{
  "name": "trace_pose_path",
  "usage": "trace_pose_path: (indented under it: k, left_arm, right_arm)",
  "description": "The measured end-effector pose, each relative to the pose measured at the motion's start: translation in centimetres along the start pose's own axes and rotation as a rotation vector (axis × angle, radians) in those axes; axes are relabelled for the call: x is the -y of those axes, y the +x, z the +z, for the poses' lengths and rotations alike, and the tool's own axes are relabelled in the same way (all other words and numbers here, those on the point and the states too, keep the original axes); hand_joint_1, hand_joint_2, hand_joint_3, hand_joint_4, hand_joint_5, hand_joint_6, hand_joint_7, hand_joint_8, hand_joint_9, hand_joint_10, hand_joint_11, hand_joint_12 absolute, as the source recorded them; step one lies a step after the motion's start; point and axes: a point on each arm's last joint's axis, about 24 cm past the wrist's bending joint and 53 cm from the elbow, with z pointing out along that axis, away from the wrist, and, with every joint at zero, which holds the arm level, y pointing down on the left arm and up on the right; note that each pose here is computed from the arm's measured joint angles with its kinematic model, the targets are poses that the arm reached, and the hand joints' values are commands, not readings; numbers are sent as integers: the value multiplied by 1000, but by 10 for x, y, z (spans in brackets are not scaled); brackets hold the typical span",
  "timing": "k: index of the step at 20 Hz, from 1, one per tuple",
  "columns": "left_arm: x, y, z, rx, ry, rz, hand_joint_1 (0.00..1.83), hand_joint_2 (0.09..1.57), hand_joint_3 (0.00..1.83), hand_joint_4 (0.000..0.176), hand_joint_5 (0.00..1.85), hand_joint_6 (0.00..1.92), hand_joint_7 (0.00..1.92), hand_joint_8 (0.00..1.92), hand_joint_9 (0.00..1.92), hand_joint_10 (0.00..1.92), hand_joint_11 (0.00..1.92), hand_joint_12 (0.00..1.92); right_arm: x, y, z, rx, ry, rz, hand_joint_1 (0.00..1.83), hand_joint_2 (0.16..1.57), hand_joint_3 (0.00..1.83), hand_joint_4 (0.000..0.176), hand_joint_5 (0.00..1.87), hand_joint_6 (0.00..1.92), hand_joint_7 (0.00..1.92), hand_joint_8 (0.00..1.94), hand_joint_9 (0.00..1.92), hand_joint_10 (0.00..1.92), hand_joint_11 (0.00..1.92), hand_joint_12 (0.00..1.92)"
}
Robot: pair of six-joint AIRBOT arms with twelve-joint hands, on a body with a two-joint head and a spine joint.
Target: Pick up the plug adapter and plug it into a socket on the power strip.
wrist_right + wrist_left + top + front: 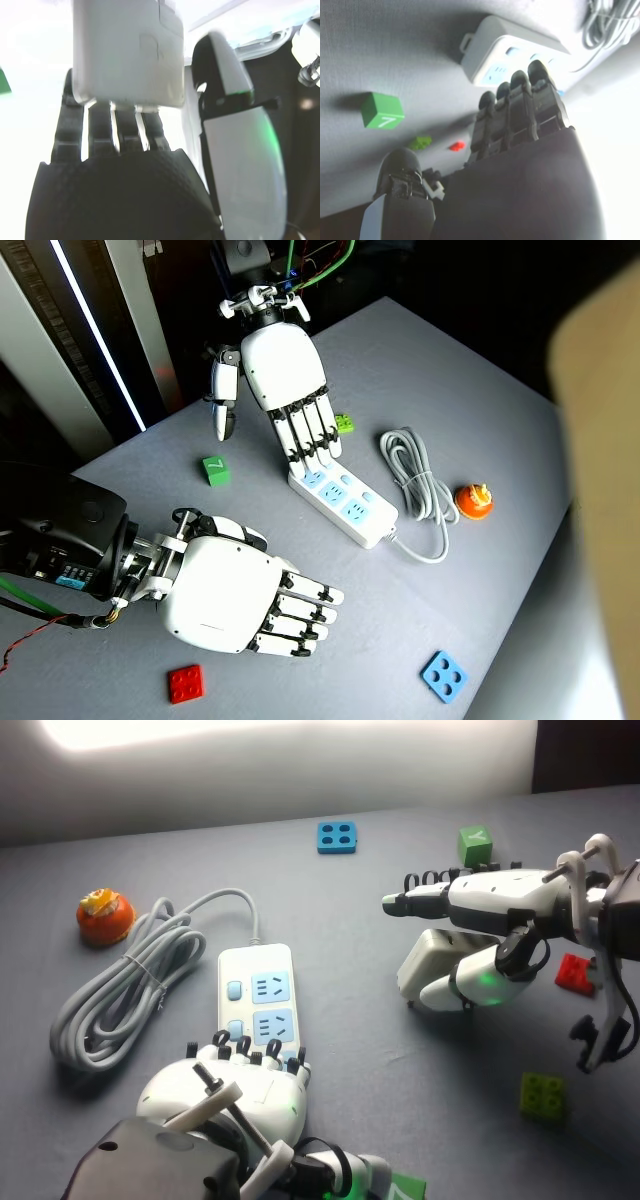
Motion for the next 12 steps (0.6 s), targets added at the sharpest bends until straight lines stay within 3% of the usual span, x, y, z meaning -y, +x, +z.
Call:
trace_pose_path:
  k: [3, 7, 10, 12]
  left_arm:
    - [-1, 2, 3, -2, -1, 10, 0, 1190, 2, 0, 74, 1, 54, 0, 57, 0, 0, 161]
    - [0, 1, 7, -4, 4, 19, 0, 1193, 0, 0, 89, 2, 68, 2, 73, 3, 0, 210]
    - [-2, 2, 10, -2, 4, 29, 0, 1191, 0, 0, 97, 1, 80, 1, 82, 1, 0, 208]
    - [-1, 2, 10, -4, 7, 35, 0, 1192, 0, 0, 82, 0, 63, 0, 62, 0, 0, 188]
  right_arm:
    - [8, 2, 0, -3, 14, -7, 873, 1133, 0, 0, 122, 1, 124, 3, 146, 4, 0, 471]
    - [11, -1, 0, 4, 21, -10, 820, 1161, 9, 0, 111, 7, 120, 3, 130, 1, 0, 362]
    - [11, -1, 0, 3, 20, -9, 873, 1143, 0, 0, 122, 5, 119, 2, 136, 2, 0, 439]
    - [10, -1, 1, 2, 20, -7, 857, 1164, 3, 0, 171, 7, 188, 9, 196, 9, 0, 602]
